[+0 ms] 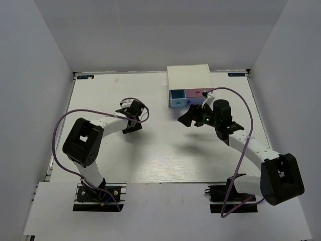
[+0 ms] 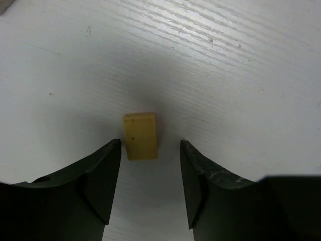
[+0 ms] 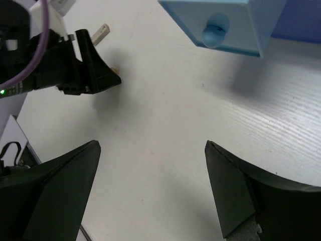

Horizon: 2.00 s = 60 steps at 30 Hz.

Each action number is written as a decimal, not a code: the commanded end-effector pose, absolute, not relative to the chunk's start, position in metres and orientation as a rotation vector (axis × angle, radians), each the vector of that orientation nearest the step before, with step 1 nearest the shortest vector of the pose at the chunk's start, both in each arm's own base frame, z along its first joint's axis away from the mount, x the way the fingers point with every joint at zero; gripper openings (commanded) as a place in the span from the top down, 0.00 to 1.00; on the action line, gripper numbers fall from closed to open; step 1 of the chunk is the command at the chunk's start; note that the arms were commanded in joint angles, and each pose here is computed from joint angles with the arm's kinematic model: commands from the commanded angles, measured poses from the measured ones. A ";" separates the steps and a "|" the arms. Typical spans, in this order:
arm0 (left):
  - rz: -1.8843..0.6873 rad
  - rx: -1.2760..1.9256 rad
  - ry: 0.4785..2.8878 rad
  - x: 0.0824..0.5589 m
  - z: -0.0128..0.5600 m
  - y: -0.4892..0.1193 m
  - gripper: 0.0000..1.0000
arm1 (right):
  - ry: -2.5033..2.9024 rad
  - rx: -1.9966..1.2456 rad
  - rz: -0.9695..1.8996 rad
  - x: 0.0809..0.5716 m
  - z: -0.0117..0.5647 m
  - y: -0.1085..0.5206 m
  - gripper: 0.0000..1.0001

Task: Sort the stationery into containers
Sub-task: Pick up the stationery from the center of the board, then place the stationery in the drawer.

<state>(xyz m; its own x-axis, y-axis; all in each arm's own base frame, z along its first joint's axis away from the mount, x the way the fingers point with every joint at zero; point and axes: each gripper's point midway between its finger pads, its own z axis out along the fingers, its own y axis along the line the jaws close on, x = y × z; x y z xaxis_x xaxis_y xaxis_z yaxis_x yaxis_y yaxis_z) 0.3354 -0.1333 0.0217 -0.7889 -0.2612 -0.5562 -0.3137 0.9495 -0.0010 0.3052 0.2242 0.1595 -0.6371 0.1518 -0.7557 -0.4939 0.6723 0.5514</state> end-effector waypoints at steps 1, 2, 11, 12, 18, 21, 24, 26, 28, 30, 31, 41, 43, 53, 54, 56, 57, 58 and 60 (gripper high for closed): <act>0.130 -0.426 2.486 0.350 0.034 -0.134 0.40 | 1.933 -0.416 0.953 0.301 0.181 0.223 0.10; 0.139 -0.424 2.494 0.349 0.031 -0.134 0.43 | 1.905 -0.442 0.939 0.299 0.187 0.221 0.10; 0.109 -0.431 2.505 0.355 0.023 -0.139 0.78 | 1.784 -0.556 0.842 0.295 0.210 0.210 0.17; 0.077 -0.421 2.495 0.358 0.028 -0.143 0.85 | 1.764 -0.560 0.836 0.294 0.215 0.208 0.23; -0.269 -0.107 2.366 0.377 0.096 -0.205 1.00 | 1.725 -0.552 0.689 0.311 0.232 0.188 0.98; -0.505 0.025 2.201 0.387 0.151 -0.242 1.00 | 1.742 -0.552 0.600 0.319 0.230 0.175 1.00; -0.740 0.217 2.017 0.385 0.208 -0.286 1.00 | 1.765 -0.527 0.566 0.325 0.228 0.166 1.00; -0.820 0.299 1.930 0.388 0.236 -0.302 1.00 | 1.782 -0.509 0.556 0.329 0.224 0.161 1.00; -0.917 0.390 1.909 0.387 0.238 -0.323 1.00 | 1.790 -0.495 0.554 0.330 0.222 0.158 1.00; -0.981 0.463 1.877 0.392 0.244 -0.340 1.00 | 1.784 -0.485 0.544 0.333 0.224 0.154 1.00; -0.986 0.482 1.848 0.398 0.253 -0.345 1.00 | 1.790 -0.486 0.543 0.333 0.221 0.154 1.00; -0.976 0.572 1.834 0.436 0.250 -0.375 0.98 | 1.784 -0.466 0.515 0.333 0.219 0.142 1.00; -0.960 0.572 1.826 0.443 0.252 -0.377 0.98 | 1.783 -0.461 0.517 0.333 0.219 0.141 1.00; -0.878 0.561 1.880 0.454 0.235 -0.376 0.89 | 1.780 -0.457 0.516 0.333 0.217 0.137 0.95; -0.871 0.570 1.886 0.453 0.233 -0.375 0.87 | 1.777 -0.459 0.516 0.334 0.217 0.137 0.94; -0.869 0.570 1.895 0.452 0.228 -0.374 0.86 | 1.780 -0.461 0.518 0.335 0.216 0.137 0.92; -0.869 0.570 1.895 0.452 0.228 -0.374 0.86 | 1.779 -0.462 0.517 0.335 0.217 0.137 0.92; -0.878 0.577 1.894 0.451 0.229 -0.375 0.86 | 1.777 -0.465 0.521 0.335 0.217 0.138 0.92; -0.869 0.587 1.909 0.450 0.225 -0.374 0.85 | 1.779 -0.468 0.523 0.335 0.216 0.139 0.91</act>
